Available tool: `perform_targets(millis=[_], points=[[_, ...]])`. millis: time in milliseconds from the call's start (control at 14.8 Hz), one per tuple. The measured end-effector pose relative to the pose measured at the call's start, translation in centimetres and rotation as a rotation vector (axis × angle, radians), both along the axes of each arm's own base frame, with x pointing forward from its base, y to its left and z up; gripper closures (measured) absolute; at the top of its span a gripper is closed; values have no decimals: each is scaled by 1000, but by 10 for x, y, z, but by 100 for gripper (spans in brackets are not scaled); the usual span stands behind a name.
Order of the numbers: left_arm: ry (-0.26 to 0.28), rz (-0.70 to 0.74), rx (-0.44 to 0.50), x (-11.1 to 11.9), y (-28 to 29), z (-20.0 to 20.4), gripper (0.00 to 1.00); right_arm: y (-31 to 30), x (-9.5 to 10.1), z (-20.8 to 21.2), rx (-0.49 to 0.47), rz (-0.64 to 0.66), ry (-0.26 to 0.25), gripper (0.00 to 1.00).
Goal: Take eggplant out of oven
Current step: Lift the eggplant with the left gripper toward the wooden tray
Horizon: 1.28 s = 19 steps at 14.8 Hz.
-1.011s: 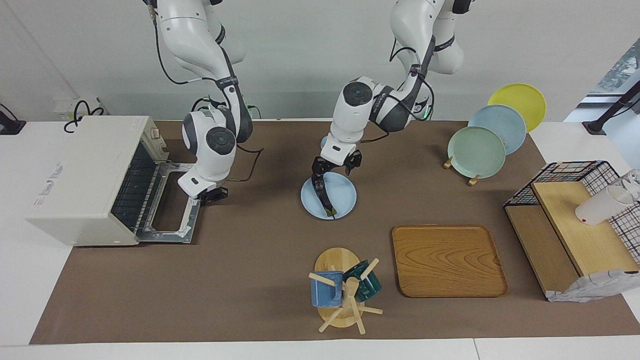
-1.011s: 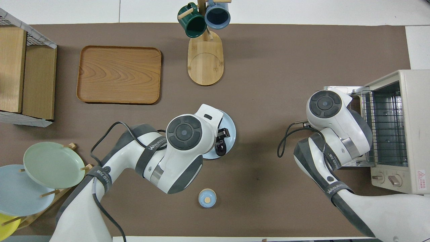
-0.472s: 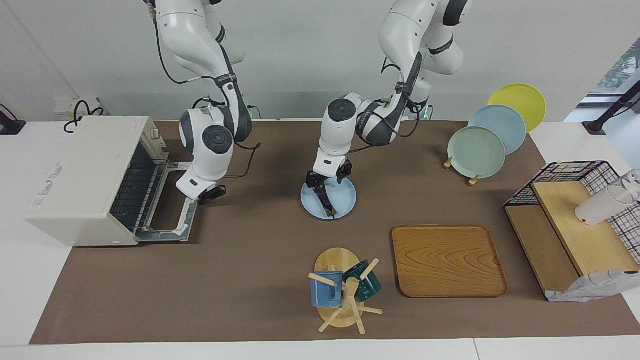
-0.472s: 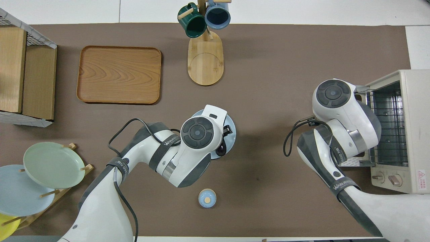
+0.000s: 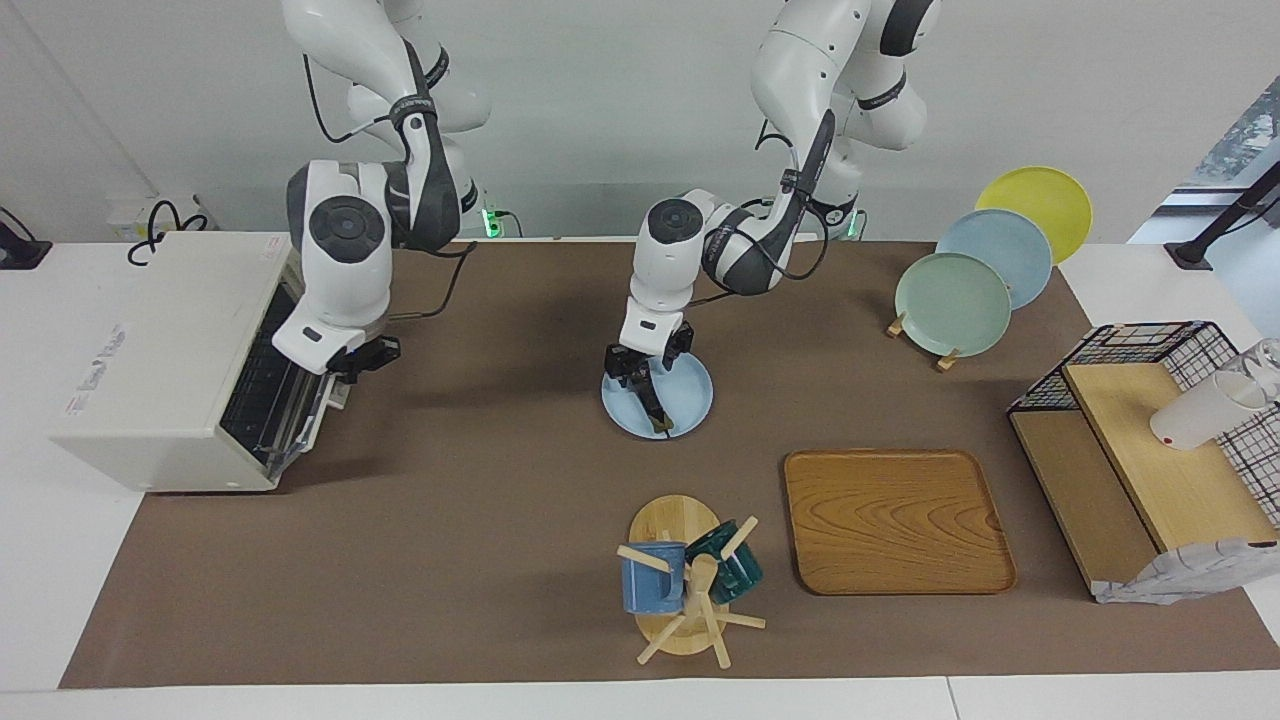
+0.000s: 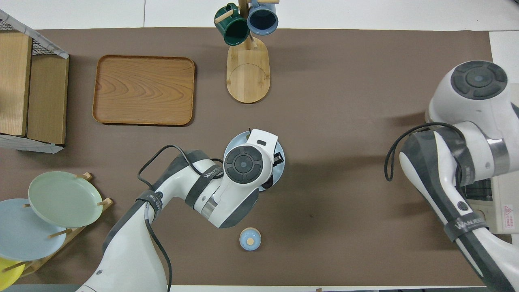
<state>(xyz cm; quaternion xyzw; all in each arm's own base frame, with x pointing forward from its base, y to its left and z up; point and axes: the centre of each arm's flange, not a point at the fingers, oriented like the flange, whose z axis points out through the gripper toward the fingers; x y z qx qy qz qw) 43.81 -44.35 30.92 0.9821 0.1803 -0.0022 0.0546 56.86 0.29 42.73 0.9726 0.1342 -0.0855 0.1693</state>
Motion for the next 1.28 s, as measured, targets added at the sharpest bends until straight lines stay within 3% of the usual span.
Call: perform_targets(millis=[67,202,337,607,742,1011,1281], points=[[-1,0,-1,0,0,0,37,-10,0,6,2,3,3,99],[-2,0,-2,0,0,0,41,-25,0,16,14,4,4,99],[-4,0,-3,1,-1,1,61,-41,-2,25,23,4,4,99],[-25,17,-17,15,2,19,61,-56,-11,47,87,-42,46,99],[-28,25,-6,44,22,54,61,-51,-14,72,103,-52,45,99],[-50,-46,15,123,113,130,61,-19,-11,112,187,-35,3,99],[-76,-149,30,178,212,131,61,-8,-11,114,303,-128,-17,64]])
